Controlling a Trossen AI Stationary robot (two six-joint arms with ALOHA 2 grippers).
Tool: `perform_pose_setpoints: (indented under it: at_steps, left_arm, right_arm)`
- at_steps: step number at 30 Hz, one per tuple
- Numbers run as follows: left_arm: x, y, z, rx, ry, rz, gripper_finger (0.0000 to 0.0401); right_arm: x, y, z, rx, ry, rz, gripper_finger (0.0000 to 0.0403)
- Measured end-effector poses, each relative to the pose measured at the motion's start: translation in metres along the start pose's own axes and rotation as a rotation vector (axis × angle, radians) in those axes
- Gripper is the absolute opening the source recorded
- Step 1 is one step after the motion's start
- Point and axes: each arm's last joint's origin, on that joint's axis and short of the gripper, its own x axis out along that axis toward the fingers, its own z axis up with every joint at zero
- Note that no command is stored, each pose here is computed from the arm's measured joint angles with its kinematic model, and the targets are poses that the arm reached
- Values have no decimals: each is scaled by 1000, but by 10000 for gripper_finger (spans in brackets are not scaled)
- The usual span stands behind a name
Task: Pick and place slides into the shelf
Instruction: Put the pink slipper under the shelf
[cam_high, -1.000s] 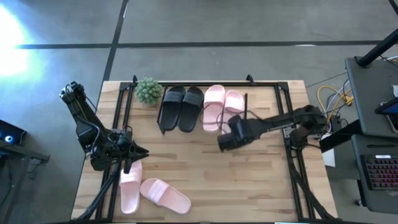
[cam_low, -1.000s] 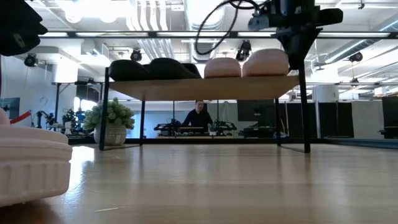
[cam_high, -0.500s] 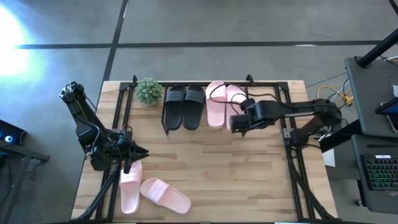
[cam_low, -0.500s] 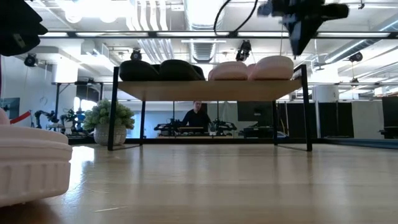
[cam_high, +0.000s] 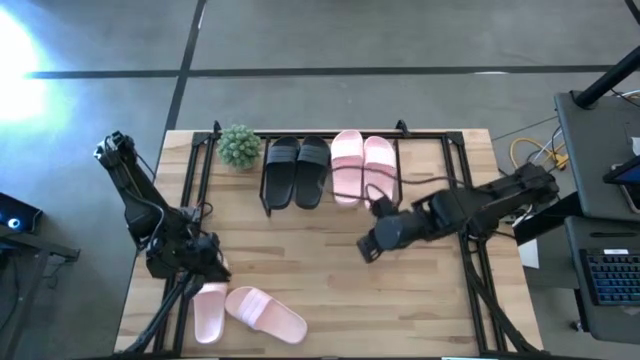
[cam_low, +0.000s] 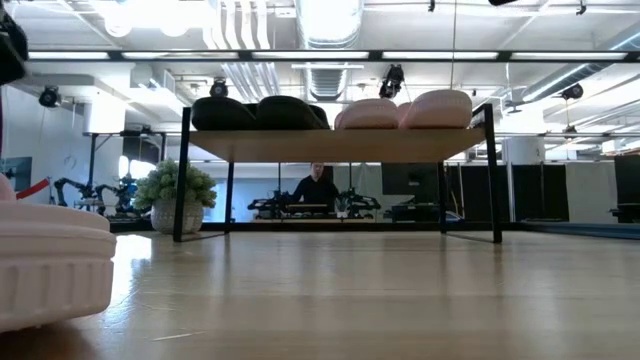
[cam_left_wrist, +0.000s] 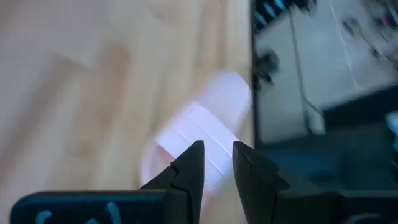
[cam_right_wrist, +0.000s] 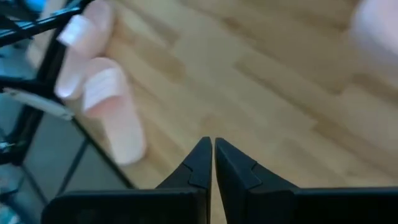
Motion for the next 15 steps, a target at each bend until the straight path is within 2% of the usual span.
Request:
perform_pose_setpoints:
  at_steps: [4, 6, 11, 15]
  left_arm:
    - [12, -13, -7, -10, 159, -106, 70]
    - [20, -17, -12, -6, 232, -124, 70]
    - [36, -30, -25, 45, 387, -81, 68]
    - [40, -42, -27, 117, 481, 106, 42]
  right_arm:
    - [15, 13, -16, -4, 21, 31, 13]
    - [23, 18, -24, -4, 36, 23, 13]
    - [46, 26, -46, 14, 75, -14, 13]
    - [58, 31, -61, 26, 100, -17, 13]
